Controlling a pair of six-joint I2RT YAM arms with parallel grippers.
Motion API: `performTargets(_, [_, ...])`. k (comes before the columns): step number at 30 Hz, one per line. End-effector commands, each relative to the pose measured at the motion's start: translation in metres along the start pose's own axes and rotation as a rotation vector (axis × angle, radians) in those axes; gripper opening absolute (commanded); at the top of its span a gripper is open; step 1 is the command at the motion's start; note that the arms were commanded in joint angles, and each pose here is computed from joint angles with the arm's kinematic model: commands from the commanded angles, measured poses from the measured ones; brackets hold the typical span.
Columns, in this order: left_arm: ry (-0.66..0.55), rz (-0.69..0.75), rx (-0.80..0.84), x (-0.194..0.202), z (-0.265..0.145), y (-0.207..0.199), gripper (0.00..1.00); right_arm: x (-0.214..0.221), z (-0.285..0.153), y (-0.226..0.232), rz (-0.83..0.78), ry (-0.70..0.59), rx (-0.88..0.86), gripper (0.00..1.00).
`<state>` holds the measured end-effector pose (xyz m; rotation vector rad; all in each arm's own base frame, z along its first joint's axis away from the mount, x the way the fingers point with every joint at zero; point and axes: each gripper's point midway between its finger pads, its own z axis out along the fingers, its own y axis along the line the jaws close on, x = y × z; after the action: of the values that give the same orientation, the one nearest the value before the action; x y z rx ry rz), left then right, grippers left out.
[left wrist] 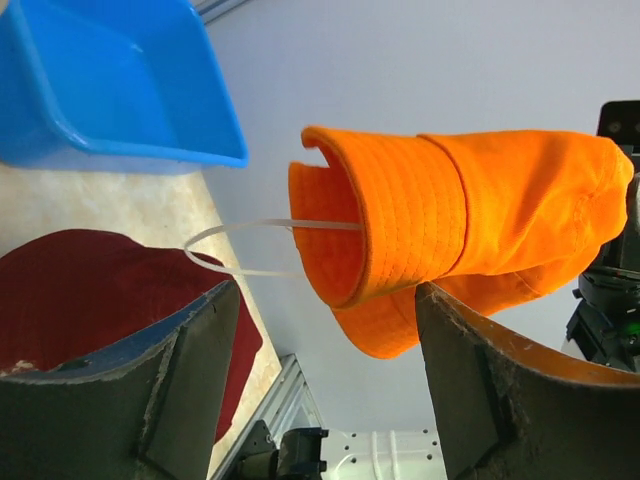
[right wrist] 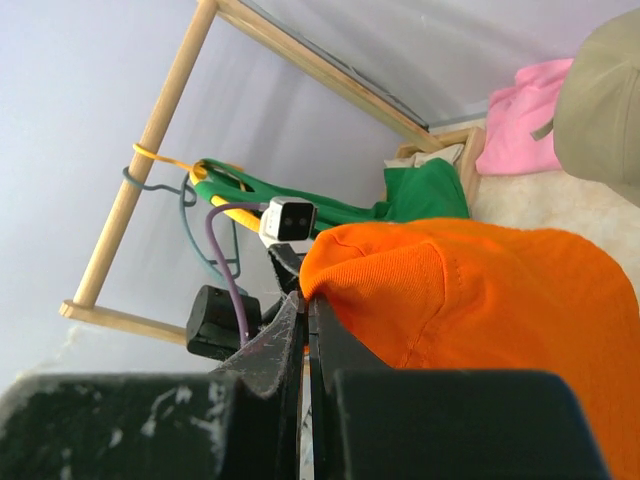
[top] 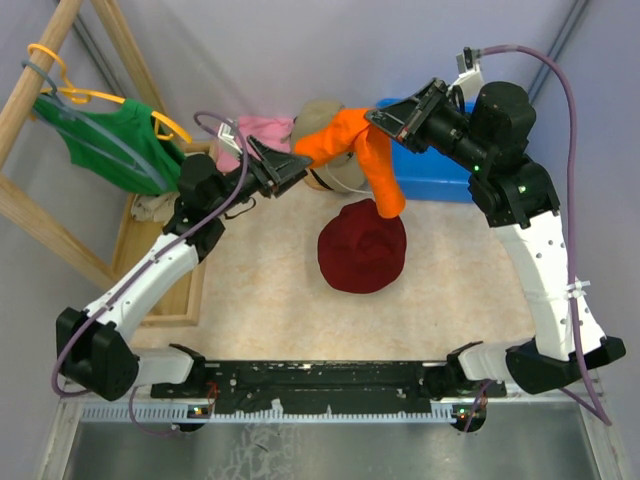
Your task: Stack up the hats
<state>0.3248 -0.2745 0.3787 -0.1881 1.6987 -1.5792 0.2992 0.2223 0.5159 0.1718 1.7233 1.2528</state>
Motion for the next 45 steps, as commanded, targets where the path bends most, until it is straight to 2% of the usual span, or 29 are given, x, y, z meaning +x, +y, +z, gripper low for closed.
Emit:
performTargets(1, [-0.006,0.013,0.102,0.003,0.010,-0.019,0.77,-0.011,-0.004,0.020,-0.006,-0.038,-0.081,0.00])
performTargets(12, [-0.034,0.031,0.096,0.004,0.016,-0.026,0.76,-0.005,-0.001,0.017,0.020,-0.017,-0.090,0.00])
performTargets(16, [-0.051,0.049,0.081,0.000,0.017,-0.026,0.71,-0.006,-0.002,0.017,0.021,-0.017,-0.092,0.00])
performTargets(20, [-0.056,0.045,0.086,-0.001,0.017,-0.027,0.43,-0.004,-0.002,0.015,0.022,-0.011,-0.087,0.00])
performTargets(23, [-0.062,0.048,0.092,-0.002,0.016,-0.029,0.27,-0.001,-0.001,0.009,0.030,-0.007,-0.075,0.00])
performTargets(31, [-0.096,0.056,0.108,-0.007,0.006,-0.040,0.07,0.005,-0.004,-0.019,0.027,-0.001,-0.006,0.00])
performTargets(35, [-0.111,0.064,0.123,-0.010,0.000,-0.050,0.03,0.008,-0.005,-0.028,0.032,0.004,0.012,0.00])
performTargets(45, [-0.114,0.065,0.204,-0.015,-0.007,-0.081,0.06,0.014,-0.002,-0.037,0.036,0.026,0.028,0.00])
